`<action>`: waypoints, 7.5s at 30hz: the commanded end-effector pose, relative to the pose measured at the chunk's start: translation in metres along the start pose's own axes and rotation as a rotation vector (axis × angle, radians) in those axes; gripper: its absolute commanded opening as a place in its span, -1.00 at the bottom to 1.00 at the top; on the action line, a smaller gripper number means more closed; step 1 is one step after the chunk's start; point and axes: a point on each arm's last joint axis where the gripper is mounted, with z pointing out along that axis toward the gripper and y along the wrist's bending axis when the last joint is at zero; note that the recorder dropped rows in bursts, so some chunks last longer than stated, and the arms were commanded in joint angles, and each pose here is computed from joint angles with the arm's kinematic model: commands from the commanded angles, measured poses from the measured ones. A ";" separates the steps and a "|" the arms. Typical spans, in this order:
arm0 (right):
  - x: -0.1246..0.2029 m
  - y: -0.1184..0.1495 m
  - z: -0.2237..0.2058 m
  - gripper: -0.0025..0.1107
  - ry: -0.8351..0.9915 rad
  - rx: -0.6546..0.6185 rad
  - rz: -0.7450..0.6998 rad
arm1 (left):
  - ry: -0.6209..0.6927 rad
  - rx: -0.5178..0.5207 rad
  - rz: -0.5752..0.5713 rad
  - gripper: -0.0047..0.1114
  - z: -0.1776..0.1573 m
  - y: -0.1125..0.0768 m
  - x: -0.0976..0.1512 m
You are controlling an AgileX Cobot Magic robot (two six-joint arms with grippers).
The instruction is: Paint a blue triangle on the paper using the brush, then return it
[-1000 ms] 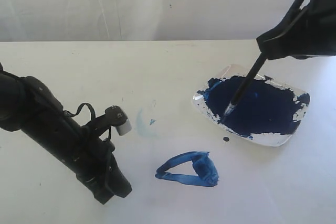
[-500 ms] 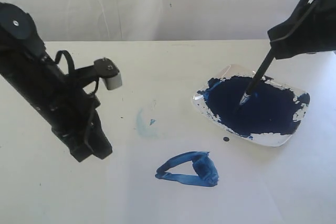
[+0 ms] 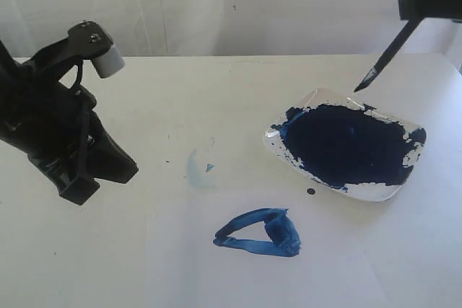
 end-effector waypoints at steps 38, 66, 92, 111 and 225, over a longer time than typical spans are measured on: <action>0.081 -0.169 0.116 -0.96 0.342 -0.383 0.979 | -0.060 0.124 -0.086 -0.92 -0.005 -0.014 -0.003; 0.215 -0.202 0.138 -0.96 0.136 -0.448 1.296 | -0.086 0.120 -0.099 -0.92 -0.005 -0.013 -0.006; 0.250 -0.200 0.154 -0.96 0.178 -0.444 1.414 | -0.093 0.133 -0.109 -0.92 -0.005 -0.015 -0.006; 0.265 -0.195 0.163 -0.96 0.215 -0.452 1.452 | -0.085 0.143 -0.108 -0.92 -0.005 -0.015 -0.005; 0.017 0.031 -0.081 -0.96 -0.293 -0.586 -0.213 | -0.096 0.135 -0.100 -0.92 -0.005 -0.015 -0.006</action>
